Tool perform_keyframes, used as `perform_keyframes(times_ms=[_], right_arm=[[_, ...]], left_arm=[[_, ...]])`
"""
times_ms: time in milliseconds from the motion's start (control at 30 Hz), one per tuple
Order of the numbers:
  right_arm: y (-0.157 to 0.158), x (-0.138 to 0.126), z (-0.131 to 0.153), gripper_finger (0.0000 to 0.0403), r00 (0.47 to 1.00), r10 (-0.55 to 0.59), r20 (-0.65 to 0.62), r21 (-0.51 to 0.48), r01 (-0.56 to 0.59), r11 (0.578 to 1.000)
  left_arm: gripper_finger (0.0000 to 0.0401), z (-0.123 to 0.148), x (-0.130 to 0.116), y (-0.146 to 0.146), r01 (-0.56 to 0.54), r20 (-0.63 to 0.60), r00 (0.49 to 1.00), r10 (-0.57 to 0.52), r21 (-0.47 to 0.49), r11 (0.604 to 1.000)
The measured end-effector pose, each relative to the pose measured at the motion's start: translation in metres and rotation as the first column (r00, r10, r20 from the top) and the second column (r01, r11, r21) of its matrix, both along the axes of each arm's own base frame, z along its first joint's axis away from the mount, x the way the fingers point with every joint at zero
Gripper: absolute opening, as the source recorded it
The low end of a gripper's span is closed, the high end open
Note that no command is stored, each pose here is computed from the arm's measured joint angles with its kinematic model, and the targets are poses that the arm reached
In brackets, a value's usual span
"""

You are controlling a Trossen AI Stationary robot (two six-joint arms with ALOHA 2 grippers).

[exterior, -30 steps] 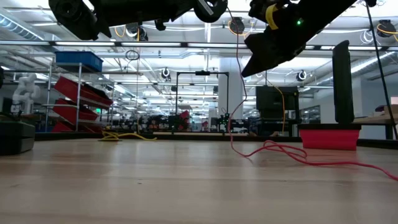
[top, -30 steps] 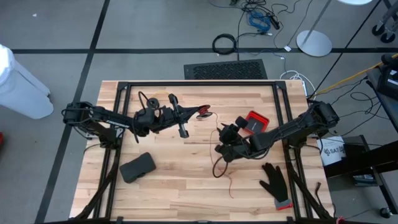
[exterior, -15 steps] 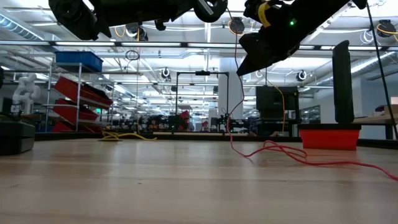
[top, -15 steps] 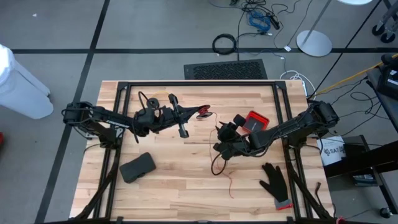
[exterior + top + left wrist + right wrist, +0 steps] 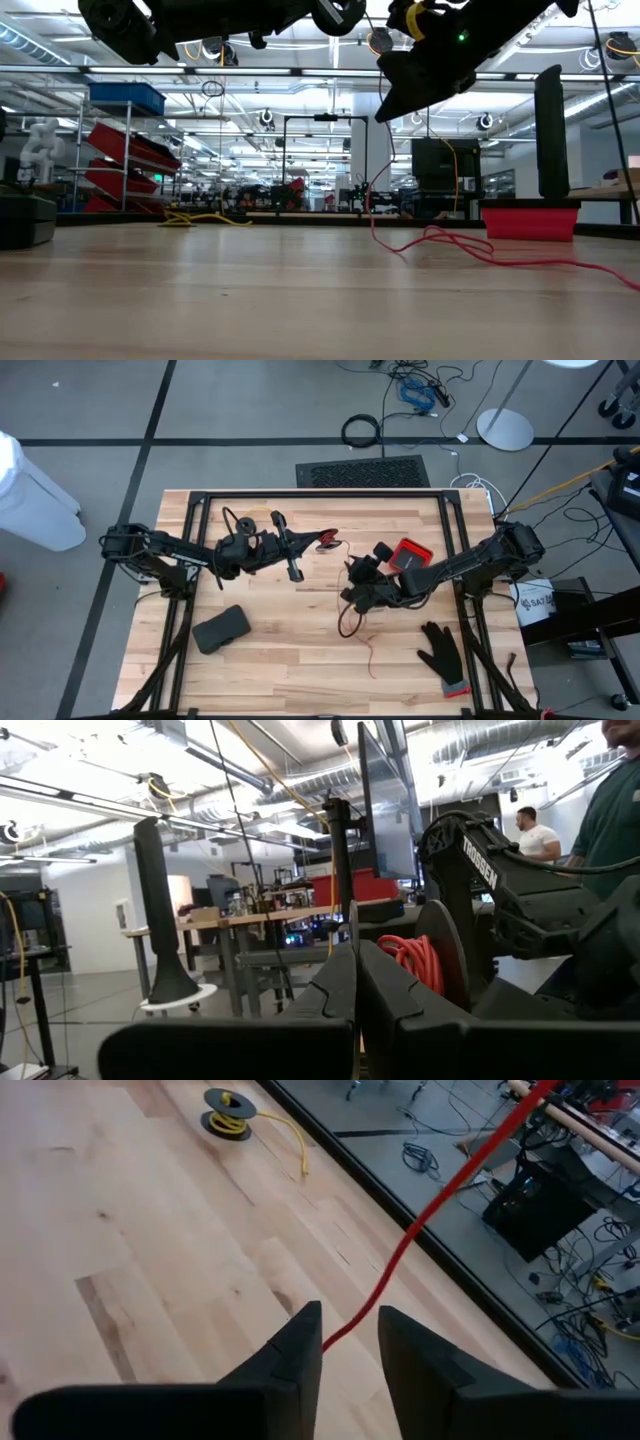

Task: Coil cords
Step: Coil the red wire onto the black spool

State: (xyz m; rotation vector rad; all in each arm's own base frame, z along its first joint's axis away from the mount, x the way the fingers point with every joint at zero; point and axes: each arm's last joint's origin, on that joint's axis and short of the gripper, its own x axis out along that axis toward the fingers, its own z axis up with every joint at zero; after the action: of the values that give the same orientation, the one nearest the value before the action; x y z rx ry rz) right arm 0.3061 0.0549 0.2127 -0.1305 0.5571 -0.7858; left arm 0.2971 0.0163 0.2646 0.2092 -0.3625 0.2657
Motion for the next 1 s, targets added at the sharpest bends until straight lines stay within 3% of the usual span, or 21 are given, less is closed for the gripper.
perform_keyframes(times_ms=[367, 667, 1000], right_arm=[[-0.001, 0.004, 0.0, 0.0004, 1.0, 0.002, 0.014, -0.007, -0.002, 1.0], [-0.011, 0.037, -0.012, 0.0001, 0.985, 0.097, 0.145, 0.036, -0.103, 0.994], [-0.013, 0.047, 0.007, 0.0, 0.967, 0.12, 0.223, 0.038, -0.132, 0.991]], left_arm=[[0.0, 0.0, 0.0, 0.0, 0.0, 0.0, 1.0, 0.0, 0.0, 1.0], [0.0, -0.002, 0.001, 0.0, -0.027, -0.028, 0.999, 0.028, 0.025, 0.999], [0.0, -0.007, 0.002, 0.004, -0.062, -0.077, 0.995, 0.065, 0.04, 0.997]])
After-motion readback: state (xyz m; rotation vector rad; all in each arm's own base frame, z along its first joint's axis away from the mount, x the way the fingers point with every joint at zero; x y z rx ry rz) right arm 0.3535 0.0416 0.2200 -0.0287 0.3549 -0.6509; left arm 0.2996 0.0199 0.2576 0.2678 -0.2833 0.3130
